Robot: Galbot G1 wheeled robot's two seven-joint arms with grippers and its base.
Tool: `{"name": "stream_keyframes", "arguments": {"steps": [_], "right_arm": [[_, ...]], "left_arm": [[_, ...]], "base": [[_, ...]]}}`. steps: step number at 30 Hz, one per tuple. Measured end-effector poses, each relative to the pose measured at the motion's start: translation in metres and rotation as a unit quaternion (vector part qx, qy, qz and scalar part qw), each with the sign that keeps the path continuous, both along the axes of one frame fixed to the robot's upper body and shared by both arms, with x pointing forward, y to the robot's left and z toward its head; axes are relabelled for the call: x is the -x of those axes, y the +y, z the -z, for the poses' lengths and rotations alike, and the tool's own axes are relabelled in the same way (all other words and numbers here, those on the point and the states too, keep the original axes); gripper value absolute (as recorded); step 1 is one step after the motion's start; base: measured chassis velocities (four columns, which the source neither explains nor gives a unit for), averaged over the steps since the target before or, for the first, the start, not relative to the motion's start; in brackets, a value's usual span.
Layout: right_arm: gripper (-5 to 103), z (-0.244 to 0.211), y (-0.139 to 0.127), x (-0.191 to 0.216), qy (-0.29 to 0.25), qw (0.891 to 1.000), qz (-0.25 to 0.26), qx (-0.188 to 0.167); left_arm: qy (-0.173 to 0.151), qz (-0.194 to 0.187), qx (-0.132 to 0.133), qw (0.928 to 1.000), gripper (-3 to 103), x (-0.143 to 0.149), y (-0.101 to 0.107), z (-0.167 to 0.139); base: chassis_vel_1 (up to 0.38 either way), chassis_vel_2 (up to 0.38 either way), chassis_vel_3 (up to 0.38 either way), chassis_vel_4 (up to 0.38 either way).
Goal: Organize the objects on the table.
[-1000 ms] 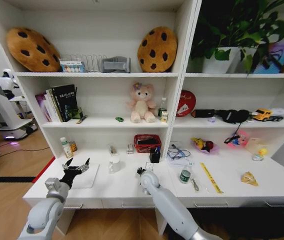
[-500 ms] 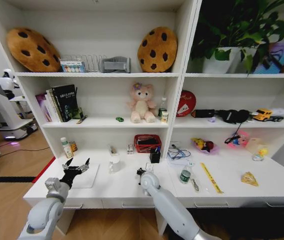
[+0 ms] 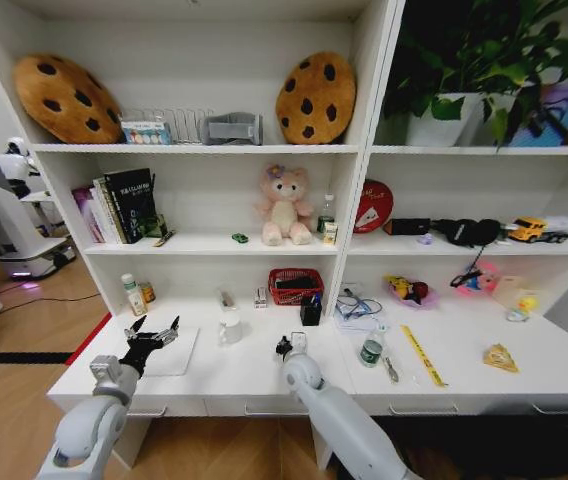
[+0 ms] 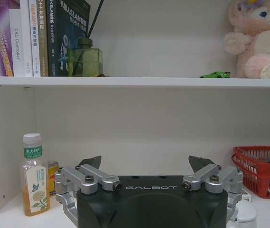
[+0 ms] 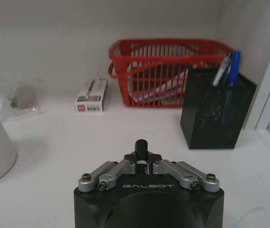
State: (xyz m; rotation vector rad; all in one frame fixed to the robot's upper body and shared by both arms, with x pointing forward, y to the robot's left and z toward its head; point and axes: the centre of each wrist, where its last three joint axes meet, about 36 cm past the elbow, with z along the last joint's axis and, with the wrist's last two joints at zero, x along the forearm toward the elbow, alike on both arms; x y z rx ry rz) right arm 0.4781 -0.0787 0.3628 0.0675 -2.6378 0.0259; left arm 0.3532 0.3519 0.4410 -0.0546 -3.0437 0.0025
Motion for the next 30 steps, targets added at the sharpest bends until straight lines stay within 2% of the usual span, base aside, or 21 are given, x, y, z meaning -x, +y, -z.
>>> {"name": "stream_keyframes", "arguments": {"steps": [3,7,9,11,21,26,30], "right_arm": [[11,-0.004,-0.007,-0.006,-0.045,0.999,-0.019,0.022],[11,-0.008,-0.012,-0.013,-0.076,0.996,-0.024,0.033],[11,-0.014,-0.025,-0.029,-0.131,0.989,-0.034,0.056],[11,-0.018,-0.031,-0.036,-0.150,0.986,-0.039,0.062],[11,-0.043,-0.059,-0.074,-0.194,0.977,-0.057,0.066],[11,-0.052,-0.089,-0.109,-0.209,0.973,-0.077,0.066],[11,-0.038,-0.110,-0.122,-0.199,0.975,-0.072,0.070]], "left_arm": [[0.000,0.000,0.000,1.0000,100,0.000,0.000,0.000],[0.000,0.000,0.000,1.0000,100,0.000,0.000,0.000],[0.000,0.000,0.000,1.0000,100,0.000,0.000,0.000],[0.000,0.000,0.000,1.0000,100,0.000,0.000,0.000],[0.000,0.000,0.000,1.0000,100,0.000,0.000,0.000],[0.000,0.000,0.000,1.0000,100,0.000,0.000,0.000],[0.000,0.000,0.000,1.0000,100,0.000,0.000,0.000]], "base": [[0.000,0.000,0.000,0.000],[0.000,0.000,0.000,0.000],[0.000,0.000,0.000,0.000],[0.000,0.000,0.000,0.000],[0.000,0.000,0.000,0.000],[0.000,0.000,0.000,0.000],[0.000,0.000,0.000,0.000]]}}
